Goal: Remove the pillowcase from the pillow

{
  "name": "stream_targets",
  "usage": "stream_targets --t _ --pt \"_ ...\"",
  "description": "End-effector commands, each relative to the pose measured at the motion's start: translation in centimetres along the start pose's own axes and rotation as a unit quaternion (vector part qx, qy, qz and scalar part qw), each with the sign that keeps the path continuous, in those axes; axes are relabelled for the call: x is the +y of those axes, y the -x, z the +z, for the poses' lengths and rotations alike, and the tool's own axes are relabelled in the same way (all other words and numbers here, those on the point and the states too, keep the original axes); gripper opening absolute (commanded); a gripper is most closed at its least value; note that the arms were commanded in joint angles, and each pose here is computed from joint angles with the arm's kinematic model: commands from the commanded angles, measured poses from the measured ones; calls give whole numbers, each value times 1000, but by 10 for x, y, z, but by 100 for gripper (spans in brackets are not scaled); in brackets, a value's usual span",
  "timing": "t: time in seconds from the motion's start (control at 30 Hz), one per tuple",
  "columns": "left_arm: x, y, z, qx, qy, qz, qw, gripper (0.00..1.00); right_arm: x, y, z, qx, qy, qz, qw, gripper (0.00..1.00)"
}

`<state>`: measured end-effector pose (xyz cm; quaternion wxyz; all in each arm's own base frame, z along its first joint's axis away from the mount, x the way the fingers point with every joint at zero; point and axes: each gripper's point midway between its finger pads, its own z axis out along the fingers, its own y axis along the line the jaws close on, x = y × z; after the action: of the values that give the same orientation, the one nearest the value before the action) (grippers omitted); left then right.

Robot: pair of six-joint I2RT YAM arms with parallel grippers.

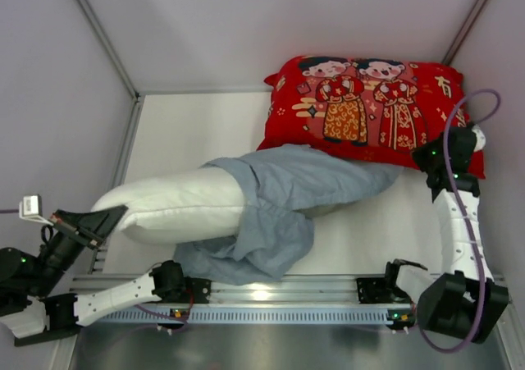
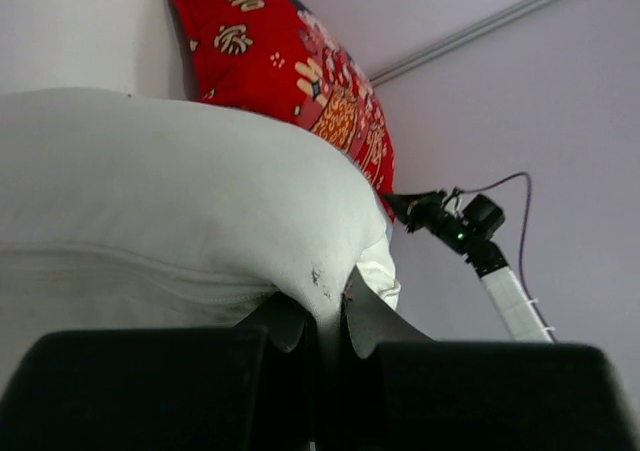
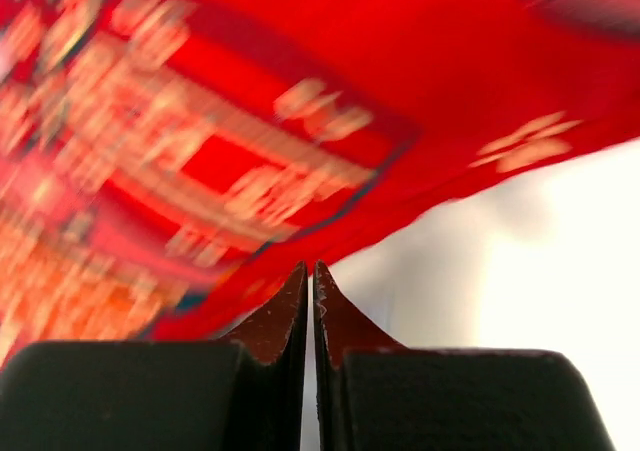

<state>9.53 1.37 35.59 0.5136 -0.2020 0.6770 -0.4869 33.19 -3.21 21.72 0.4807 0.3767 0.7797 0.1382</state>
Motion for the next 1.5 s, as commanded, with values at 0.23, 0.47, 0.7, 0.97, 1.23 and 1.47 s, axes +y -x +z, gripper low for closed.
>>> stream_targets --t 0.23,0.47,0.7,0.97,1.23,1.47 --pt "-15 55 -26 -92 -32 -58 994 0 -6 72 -5 -54 37 33 997 0" --pt "-9 25 -2 -66 2 -29 997 0 151 -177 -80 256 350 -218 874 66" --pt "-5 -23 36 -13 62 36 997 0 193 -254 -207 249 418 -351 800 73" --pt "-16 -47 60 21 96 70 993 0 206 -290 -244 235 401 -430 774 77" --pt "-30 -38 54 20 76 55 995 0 183 -281 -164 85 187 -515 832 76" --pt "-37 -12 32 -2 36 27 999 0 145 -273 -138 41 105 -556 824 40"
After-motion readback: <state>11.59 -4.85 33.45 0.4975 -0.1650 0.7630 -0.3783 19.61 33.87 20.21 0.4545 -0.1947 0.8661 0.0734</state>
